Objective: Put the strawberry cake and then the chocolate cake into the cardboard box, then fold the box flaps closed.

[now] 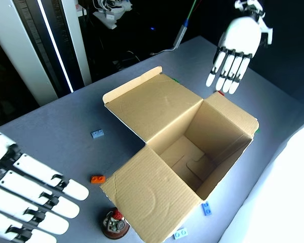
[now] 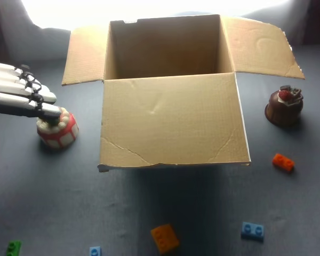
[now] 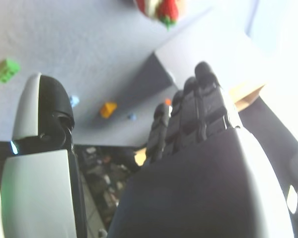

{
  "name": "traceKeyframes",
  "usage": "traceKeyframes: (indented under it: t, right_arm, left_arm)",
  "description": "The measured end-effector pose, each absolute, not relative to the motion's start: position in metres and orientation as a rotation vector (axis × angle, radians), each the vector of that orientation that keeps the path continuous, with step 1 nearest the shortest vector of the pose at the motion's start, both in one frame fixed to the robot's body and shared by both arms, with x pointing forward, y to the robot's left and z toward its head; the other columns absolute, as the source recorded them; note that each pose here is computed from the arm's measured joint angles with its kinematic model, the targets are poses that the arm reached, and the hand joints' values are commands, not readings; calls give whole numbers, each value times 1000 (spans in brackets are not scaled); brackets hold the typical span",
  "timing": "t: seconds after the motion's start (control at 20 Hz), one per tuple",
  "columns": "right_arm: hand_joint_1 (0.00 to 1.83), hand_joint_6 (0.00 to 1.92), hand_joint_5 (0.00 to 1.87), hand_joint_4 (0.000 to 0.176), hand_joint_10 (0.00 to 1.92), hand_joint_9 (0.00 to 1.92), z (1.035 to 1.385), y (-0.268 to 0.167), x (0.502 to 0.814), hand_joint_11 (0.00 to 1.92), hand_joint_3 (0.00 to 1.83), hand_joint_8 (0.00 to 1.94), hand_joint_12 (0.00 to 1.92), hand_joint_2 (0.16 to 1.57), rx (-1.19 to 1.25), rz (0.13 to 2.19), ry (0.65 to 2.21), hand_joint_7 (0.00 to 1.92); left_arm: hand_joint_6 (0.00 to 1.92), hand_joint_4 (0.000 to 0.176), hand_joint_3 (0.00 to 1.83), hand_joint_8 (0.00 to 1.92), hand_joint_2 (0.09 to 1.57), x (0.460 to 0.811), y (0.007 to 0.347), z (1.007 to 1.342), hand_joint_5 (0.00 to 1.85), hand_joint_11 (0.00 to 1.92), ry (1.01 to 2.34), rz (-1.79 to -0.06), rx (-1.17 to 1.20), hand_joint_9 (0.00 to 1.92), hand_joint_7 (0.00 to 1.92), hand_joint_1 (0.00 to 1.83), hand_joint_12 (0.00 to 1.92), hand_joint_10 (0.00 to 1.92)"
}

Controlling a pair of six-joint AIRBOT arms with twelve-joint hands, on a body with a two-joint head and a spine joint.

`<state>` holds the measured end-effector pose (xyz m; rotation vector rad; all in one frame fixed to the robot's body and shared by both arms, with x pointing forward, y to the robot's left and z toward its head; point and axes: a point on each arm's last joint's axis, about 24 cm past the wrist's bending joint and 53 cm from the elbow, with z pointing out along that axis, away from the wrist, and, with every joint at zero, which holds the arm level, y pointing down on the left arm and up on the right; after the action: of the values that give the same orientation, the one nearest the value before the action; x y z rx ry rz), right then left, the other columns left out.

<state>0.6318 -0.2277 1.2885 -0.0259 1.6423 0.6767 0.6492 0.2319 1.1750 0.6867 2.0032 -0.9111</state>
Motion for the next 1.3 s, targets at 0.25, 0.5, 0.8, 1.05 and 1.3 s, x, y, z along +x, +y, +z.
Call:
traceKeyframes:
  t: [0.25,0.5,0.8,1.05,1.3]
  right_arm:
    - [1036,1,30,6,3,45,1299,-227,632,0,0,1,185,1070,2,716,1602,34]
    - [1017,2,24,5,5,58,1298,-229,633,0,3,7,149,1085,45,743,1608,52]
    - [1035,5,43,2,2,59,1297,-229,633,0,0,2,215,1056,50,746,1611,54]
    - [1046,5,74,8,0,38,1294,-229,633,0,0,1,285,1048,57,748,1625,57]
    - [1023,5,62,1,5,44,1294,-227,632,0,1,2,288,1059,56,753,1626,43]
  left_arm:
    - [1,59,0,2,988,665,226,1151,3,0,2054,-903,637,55,5,1160,385,5]
    - [0,60,0,0,979,680,208,1149,0,0,2024,-932,619,44,0,1150,437,2]
    - [0,62,0,0,976,696,203,1139,3,0,2033,-898,607,50,1,1175,437,3]
    - [0,59,3,0,993,705,192,1134,0,0,2030,-899,601,49,0,1171,426,1]
    - [0,62,3,0,1002,717,185,1126,0,0,2035,-883,592,54,1,1178,428,1]
